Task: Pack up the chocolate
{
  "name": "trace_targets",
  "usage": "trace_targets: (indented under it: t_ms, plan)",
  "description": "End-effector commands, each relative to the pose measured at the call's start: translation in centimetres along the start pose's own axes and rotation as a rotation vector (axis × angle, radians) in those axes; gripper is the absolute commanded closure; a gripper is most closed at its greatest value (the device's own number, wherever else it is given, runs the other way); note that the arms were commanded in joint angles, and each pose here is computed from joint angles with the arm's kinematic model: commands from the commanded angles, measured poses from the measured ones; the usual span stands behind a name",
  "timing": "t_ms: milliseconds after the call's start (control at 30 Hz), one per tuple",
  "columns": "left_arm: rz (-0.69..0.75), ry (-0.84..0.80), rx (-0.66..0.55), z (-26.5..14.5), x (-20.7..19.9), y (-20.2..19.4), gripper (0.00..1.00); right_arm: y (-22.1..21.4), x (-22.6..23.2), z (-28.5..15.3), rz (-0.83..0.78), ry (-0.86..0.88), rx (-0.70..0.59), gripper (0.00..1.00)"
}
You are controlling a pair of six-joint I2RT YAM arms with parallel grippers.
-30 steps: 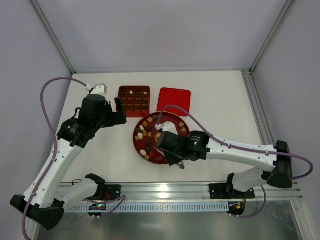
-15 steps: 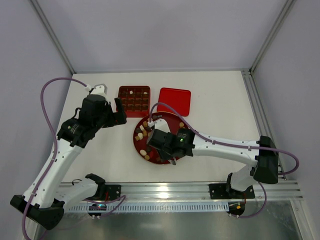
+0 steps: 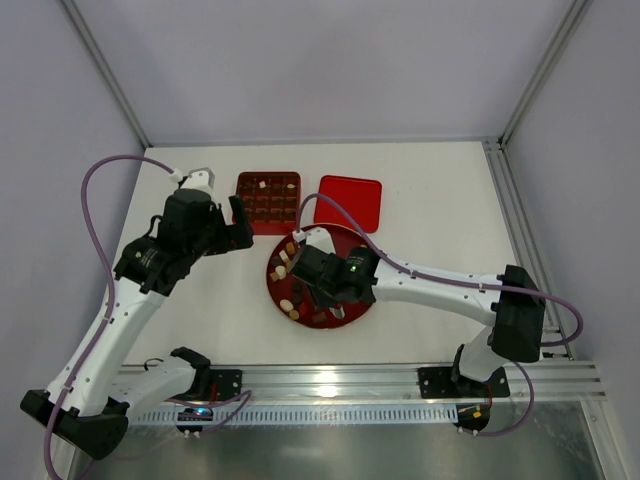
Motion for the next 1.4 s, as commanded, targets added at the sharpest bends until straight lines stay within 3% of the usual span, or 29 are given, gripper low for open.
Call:
trace_targets:
  t_ms: [0,867,1000,1367]
  plan:
    - [0.008,-0.009,-0.036,-0.3,-0.1,0.7,0.00,2.2,0.7,-0.3,0.026,0.036,-0.077,0.58]
    - [0.013,-0.008,-0.032,0.0,-0.1,0.5,0.00,0.9,0.2,1.0,0.031,0.021,-0.024,0.66]
    - [0.015,-0.010,-0.040,-0.2,-0.1,0.7,0.00,1.1,-0.1,0.5,0.037,0.019,-0.033,0.72]
    - [0.010,-0.015,-0.039,-0.2,-0.3,0.8,0.00,3.7,-1.9,-3.6,0.050,-0.002,-0.131,0.73]
Point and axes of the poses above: each gripper's point midway between its finger pads, its own z axis out along the fingers, its own x axis along the line the jaws close on, y = z × x, the point moved 5 cm from there along -z, back along the fingers, and after that the axes turned 9 degrees about -z, right-handed, at the moved point
